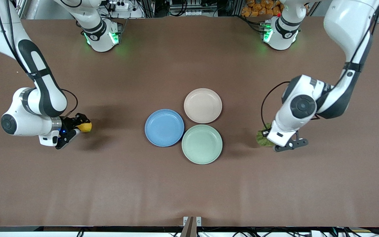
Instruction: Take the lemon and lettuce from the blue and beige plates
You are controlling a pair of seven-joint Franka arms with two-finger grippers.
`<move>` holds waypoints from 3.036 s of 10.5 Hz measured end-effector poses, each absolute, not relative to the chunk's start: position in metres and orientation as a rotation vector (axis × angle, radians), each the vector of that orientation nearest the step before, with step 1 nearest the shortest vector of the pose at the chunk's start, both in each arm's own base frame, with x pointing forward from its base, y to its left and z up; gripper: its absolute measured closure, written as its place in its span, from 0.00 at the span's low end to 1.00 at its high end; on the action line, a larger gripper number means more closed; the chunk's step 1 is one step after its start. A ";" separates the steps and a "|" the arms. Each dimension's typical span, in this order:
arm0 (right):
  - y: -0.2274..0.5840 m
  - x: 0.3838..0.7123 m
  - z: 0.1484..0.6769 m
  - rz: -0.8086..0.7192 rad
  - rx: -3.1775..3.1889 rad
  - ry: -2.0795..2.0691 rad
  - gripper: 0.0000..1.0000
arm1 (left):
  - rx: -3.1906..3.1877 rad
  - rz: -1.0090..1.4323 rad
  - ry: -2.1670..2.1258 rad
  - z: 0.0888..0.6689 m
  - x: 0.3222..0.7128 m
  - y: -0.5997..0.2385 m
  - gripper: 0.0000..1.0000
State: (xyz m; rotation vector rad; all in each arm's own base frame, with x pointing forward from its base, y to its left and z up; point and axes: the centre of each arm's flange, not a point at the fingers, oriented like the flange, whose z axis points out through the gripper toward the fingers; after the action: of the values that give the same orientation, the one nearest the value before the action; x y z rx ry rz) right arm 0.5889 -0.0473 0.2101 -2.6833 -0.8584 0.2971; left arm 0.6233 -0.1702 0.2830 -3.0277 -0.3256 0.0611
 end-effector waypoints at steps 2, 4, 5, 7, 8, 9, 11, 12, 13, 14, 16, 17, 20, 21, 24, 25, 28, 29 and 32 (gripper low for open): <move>-0.047 0.589 0.210 0.296 -2.681 -0.855 0.14 | -3.033 0.089 -0.333 0.269 0.625 -0.165 0.96; -0.043 0.594 0.219 0.304 -2.669 -0.868 0.00 | -3.039 0.077 -0.330 0.273 0.628 -0.167 0.90; -0.042 0.601 0.235 0.322 -2.652 -0.878 0.00 | -3.044 0.066 -0.320 0.277 0.631 -0.167 0.78; -0.046 0.629 0.302 0.338 -2.636 -0.887 0.00 | -3.059 0.018 -0.277 0.293 0.641 -0.162 0.54; -0.048 0.641 0.343 0.341 -2.656 -0.869 0.00 | -3.067 -0.020 -0.242 0.307 0.648 -0.155 0.39; -0.045 0.648 0.380 0.350 -2.700 -0.813 0.00 | -3.071 -0.064 -0.194 0.325 0.655 -0.146 0.26; -0.020 0.654 0.444 0.365 -2.894 -0.670 0.00 | -3.059 -0.124 -0.086 0.361 0.660 -0.127 0.04; -0.001 0.651 0.473 0.344 -2.997 -0.603 0.00 | -3.044 -0.115 -0.050 0.377 0.659 -0.123 0.00; 0.018 0.642 0.501 0.318 -3.061 -0.557 0.00 | -3.025 -0.093 -0.038 0.395 0.657 -0.120 0.00; 0.027 0.632 0.525 0.308 -3.106 -0.548 0.00 | -3.018 -0.062 -0.041 0.416 0.654 -0.120 0.00; 0.026 0.608 0.571 0.275 -3.165 -0.513 0.00 | -3.069 -0.010 -0.041 0.466 0.647 -0.121 0.00; 0.024 0.596 0.593 0.236 -3.194 -0.465 0.00 | -3.084 -0.021 -0.045 0.490 0.642 -0.121 0.00; 0.030 0.574 0.626 0.118 -3.205 -0.338 0.00 | -3.074 -0.098 -0.082 0.544 0.626 -0.115 0.00; 0.026 0.576 0.624 0.088 -3.197 -0.317 0.00 | -3.076 -0.102 -0.097 0.554 0.620 -0.112 0.00; 0.016 0.585 0.613 0.040 -3.200 -0.289 0.00 | -3.103 -0.109 -0.139 0.577 0.612 -0.093 0.00; 0.013 0.586 0.613 0.029 -3.202 -0.279 0.00 | -3.108 -0.120 -0.107 0.582 0.610 -0.086 0.00; 0.014 0.587 0.606 0.043 -3.203 -0.271 0.00 | -3.107 -0.128 -0.050 0.599 0.603 -0.061 0.00; 0.015 0.587 0.603 0.046 -3.204 -0.262 0.00 | -3.103 -0.116 -0.036 0.603 0.599 -0.057 0.00; 0.007 0.592 0.606 -0.041 -3.210 -0.156 0.00 | -3.095 -0.107 -0.026 0.608 0.594 -0.058 0.00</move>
State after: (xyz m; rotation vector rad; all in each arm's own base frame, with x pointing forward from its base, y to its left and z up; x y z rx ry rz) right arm 0.5923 0.0066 0.6061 -3.2102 -0.1557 -0.0406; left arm 0.5942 -0.0577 0.6080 -3.0955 -0.0264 -0.1074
